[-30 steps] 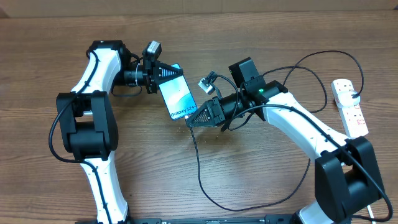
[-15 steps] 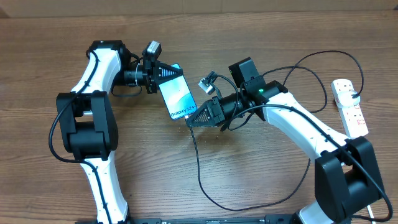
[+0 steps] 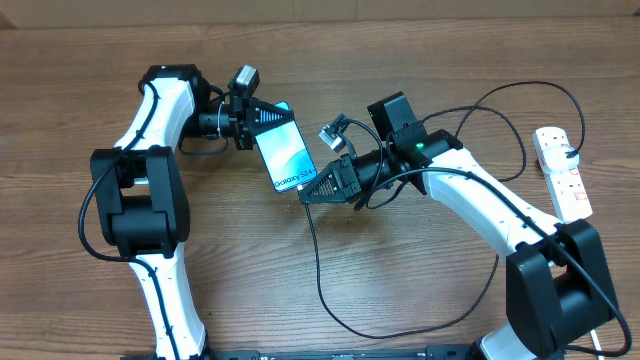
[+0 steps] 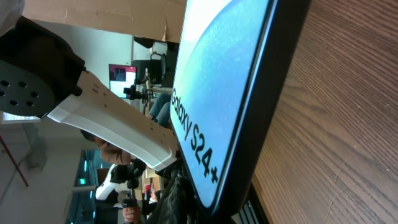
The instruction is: Plug charger to phone and switch on socket
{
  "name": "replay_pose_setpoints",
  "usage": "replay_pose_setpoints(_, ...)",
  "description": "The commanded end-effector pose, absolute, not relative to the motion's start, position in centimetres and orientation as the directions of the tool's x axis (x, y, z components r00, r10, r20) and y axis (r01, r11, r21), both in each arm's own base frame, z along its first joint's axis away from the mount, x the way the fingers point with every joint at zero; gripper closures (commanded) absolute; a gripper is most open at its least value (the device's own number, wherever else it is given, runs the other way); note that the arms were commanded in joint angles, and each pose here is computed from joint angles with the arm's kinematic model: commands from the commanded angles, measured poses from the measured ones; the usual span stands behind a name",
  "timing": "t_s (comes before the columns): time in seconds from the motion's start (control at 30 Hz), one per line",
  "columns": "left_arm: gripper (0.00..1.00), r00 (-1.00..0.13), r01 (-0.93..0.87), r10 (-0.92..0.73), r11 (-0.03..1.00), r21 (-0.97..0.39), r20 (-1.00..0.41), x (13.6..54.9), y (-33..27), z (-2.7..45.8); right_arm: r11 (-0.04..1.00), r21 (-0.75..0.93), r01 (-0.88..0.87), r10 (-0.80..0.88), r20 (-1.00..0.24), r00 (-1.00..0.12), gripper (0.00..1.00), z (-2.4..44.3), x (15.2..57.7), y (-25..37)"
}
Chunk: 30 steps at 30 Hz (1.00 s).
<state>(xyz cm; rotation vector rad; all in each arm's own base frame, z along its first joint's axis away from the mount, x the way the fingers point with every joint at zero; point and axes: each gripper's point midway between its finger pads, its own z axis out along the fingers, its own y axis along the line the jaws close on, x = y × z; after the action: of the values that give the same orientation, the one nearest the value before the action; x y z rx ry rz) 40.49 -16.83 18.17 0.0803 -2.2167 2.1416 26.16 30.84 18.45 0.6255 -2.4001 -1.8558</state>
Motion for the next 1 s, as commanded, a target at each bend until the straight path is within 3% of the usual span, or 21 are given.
replay_pose_setpoints(0.0,0.96,-1.000,-0.023,-0.009,-0.009,-1.000,0.023,40.6,-17.0,20.6,0.191,0.933,-0.306,-0.334,-0.232,-0.914,0.96,19.3,26.5,31.0)
replay_pose_setpoints(0.47,0.96,-1.000,-0.023,-0.009,-0.009,-1.000,0.023,40.6,-17.0,20.6,0.231,0.934,-0.272,-0.315,-0.193,-0.929,0.96,18.9,26.8,31.0)
replay_pose_setpoints(0.63,0.96,-1.000,-0.023,-0.008,-0.008,-1.000,0.023,40.6,-17.0,20.5,0.296,0.928,-0.227,-0.282,-0.142,-0.949,0.96,18.1,27.2,31.0)
replay_pose_setpoints(0.97,0.96,-1.000,-0.022,-0.005,0.001,-1.000,0.022,40.5,-17.0,20.4,0.279,0.928,-0.247,-0.294,-0.162,-0.942,0.96,18.5,26.9,32.1)
